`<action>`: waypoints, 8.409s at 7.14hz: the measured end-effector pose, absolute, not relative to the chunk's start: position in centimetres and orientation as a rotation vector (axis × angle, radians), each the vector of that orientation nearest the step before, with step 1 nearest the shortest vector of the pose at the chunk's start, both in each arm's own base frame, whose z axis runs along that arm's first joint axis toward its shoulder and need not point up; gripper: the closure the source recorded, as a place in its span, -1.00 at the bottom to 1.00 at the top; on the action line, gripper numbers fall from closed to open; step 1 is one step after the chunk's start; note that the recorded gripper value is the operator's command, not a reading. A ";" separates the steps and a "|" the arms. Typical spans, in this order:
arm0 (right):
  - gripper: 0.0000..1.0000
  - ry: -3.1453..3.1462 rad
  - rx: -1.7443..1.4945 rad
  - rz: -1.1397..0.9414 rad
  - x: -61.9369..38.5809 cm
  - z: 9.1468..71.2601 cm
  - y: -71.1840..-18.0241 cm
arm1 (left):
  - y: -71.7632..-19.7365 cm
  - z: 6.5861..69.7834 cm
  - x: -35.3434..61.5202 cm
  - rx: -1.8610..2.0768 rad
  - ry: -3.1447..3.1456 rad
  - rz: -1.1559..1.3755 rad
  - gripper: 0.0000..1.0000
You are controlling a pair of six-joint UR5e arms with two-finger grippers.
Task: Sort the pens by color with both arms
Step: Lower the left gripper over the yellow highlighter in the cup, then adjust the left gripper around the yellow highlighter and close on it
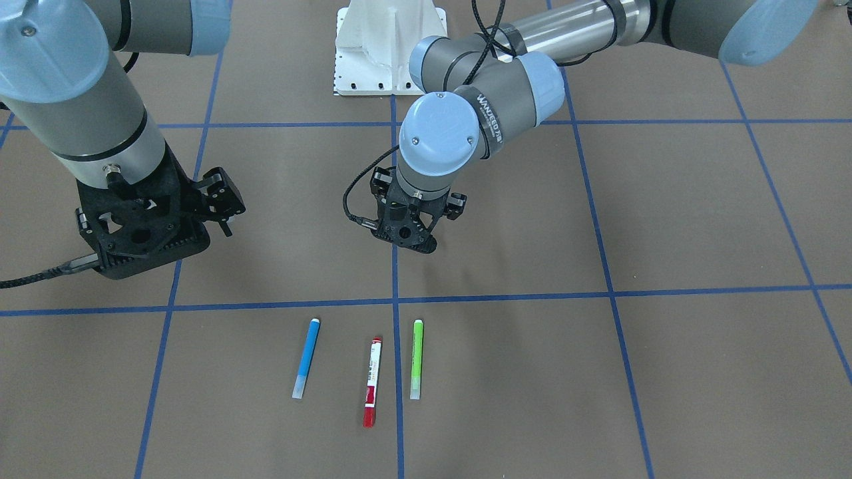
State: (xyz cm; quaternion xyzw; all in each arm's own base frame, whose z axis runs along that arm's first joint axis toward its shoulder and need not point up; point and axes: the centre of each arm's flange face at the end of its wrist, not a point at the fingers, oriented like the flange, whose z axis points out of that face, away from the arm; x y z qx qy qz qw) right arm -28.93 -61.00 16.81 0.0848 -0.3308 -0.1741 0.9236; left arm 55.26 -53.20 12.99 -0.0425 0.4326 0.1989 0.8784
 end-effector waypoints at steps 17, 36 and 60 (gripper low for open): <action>-1.00 -0.669 0.166 -0.359 -29.4 17.4 -61.1 | -49.9 14.6 56.3 -0.117 0.897 0.439 0.22; -1.00 -0.671 0.167 -0.362 -29.7 17.3 -61.0 | -49.9 13.7 56.1 -0.088 0.914 0.436 -0.02; -1.00 -0.670 0.166 -0.364 -29.9 17.3 -61.0 | -50.2 14.0 56.2 -0.057 0.909 0.372 0.21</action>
